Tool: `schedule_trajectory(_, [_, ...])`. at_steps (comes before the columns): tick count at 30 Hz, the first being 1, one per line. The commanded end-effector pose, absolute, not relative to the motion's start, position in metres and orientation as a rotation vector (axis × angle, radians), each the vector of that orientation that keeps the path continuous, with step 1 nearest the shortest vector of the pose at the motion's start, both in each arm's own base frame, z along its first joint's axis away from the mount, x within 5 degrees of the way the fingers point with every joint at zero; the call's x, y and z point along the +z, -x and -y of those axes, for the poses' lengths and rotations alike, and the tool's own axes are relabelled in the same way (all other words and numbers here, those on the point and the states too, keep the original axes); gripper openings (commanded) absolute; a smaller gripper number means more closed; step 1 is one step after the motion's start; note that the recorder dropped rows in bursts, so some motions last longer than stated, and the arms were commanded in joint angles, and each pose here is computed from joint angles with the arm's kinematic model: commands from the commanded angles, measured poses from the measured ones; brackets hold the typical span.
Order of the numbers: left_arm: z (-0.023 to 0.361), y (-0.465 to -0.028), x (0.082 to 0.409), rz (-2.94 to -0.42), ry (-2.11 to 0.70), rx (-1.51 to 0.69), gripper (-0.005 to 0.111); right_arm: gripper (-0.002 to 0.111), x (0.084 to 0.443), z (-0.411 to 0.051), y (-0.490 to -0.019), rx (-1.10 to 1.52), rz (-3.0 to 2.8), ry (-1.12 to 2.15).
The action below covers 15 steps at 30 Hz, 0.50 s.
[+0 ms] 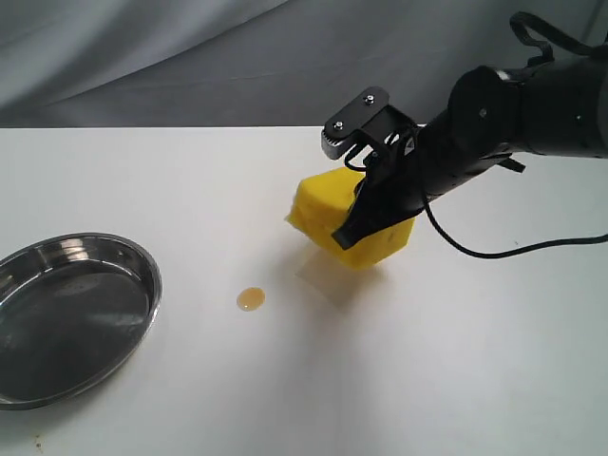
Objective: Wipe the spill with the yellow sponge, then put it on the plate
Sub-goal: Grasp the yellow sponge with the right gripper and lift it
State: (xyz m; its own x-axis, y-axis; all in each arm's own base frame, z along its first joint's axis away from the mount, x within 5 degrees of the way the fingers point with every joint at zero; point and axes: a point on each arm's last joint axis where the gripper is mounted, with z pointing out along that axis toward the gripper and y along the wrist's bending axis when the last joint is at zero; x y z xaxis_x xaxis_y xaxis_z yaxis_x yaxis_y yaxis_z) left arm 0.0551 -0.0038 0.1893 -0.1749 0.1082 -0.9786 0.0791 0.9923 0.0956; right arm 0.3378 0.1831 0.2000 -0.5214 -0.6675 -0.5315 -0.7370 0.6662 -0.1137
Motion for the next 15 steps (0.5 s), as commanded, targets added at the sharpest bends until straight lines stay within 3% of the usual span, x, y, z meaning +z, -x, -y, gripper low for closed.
schedule_trajectory(1, [0.004,-0.055,0.19,-1.739,-0.137,0.026,0.0,0.0,0.203,-0.198,-0.328,0.197,-2.292,1.171])
schedule_trajectory(10, [0.004,-0.055,0.19,-1.739,-0.137,0.026,0.0,0.0,0.202,-0.245,-0.296,0.245,-2.176,1.375])
schedule_trajectory(15, [0.004,-0.055,0.19,-1.739,-0.137,0.026,0.0,0.0,0.185,-0.264,-0.282,0.264,-2.183,1.471])
